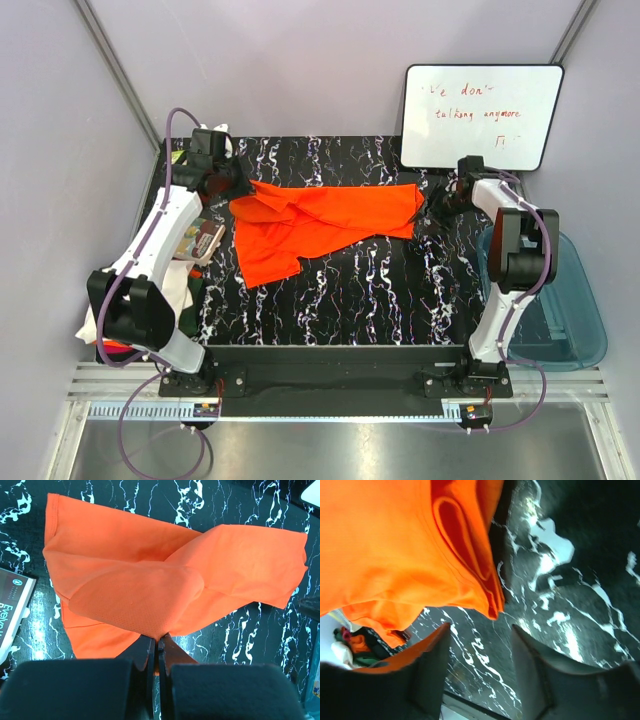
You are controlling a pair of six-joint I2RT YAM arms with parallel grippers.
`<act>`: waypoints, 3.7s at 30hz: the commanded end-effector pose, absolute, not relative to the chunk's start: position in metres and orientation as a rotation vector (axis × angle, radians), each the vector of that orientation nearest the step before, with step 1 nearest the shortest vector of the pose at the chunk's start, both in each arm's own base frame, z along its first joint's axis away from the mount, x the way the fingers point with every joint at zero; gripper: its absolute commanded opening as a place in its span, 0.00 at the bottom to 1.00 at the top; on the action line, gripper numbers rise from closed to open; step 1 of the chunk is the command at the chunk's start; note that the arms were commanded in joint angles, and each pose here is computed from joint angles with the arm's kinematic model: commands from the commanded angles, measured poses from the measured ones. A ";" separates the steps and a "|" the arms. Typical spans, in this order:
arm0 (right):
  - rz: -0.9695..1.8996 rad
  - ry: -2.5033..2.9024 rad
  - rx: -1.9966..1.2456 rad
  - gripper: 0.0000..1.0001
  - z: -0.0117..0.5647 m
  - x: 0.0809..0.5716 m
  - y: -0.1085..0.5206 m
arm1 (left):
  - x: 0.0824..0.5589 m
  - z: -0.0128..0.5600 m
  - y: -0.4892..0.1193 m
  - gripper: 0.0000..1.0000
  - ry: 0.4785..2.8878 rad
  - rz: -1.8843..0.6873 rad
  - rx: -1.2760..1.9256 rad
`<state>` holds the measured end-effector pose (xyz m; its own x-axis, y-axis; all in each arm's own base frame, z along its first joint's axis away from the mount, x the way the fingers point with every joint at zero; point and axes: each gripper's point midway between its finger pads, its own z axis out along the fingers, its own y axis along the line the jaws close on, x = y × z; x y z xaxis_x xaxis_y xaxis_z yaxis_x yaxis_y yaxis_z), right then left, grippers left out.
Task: Fold and stack the t-shirts
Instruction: Flatten the tshirt out
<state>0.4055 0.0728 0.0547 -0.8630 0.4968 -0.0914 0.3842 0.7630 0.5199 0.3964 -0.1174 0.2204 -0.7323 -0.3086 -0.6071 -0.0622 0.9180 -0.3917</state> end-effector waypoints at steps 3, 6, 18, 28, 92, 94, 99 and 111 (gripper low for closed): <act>0.859 2.662 0.698 0.52 0.059 0.429 0.084 | 0.400 0.235 -0.129 0.00 2.312 -0.498 -0.212; 0.860 2.678 0.707 0.52 0.051 0.429 0.084 | 0.400 0.231 -0.131 0.00 2.320 -0.496 -0.207; 0.896 2.686 0.679 0.31 0.044 0.432 0.090 | 0.404 0.224 -0.134 0.00 2.334 -0.493 -0.206; 0.899 2.725 0.664 0.27 0.029 0.430 0.098 | 0.405 0.218 -0.136 0.00 2.349 -0.486 -0.201; 0.382 1.729 0.078 0.00 0.479 0.214 0.050 | 0.168 0.540 -0.054 0.00 1.463 -0.483 -0.098; 0.376 1.712 0.083 0.00 0.478 0.202 0.048 | 0.161 0.546 -0.052 0.00 1.449 -0.484 -0.096; 0.349 1.729 0.107 0.00 0.468 0.207 0.043 | 0.169 0.554 -0.053 0.00 1.468 -0.466 -0.096; 0.337 1.989 0.209 0.00 0.345 0.342 0.047 | 0.364 0.392 -0.104 0.00 2.026 -0.439 -0.131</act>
<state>0.2923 0.0509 0.3685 -0.4373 0.2752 -0.8562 -0.0470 0.9438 0.3273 0.3098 -0.0900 0.4662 -0.2997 -0.3013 -0.9052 0.1391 0.9249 -0.3539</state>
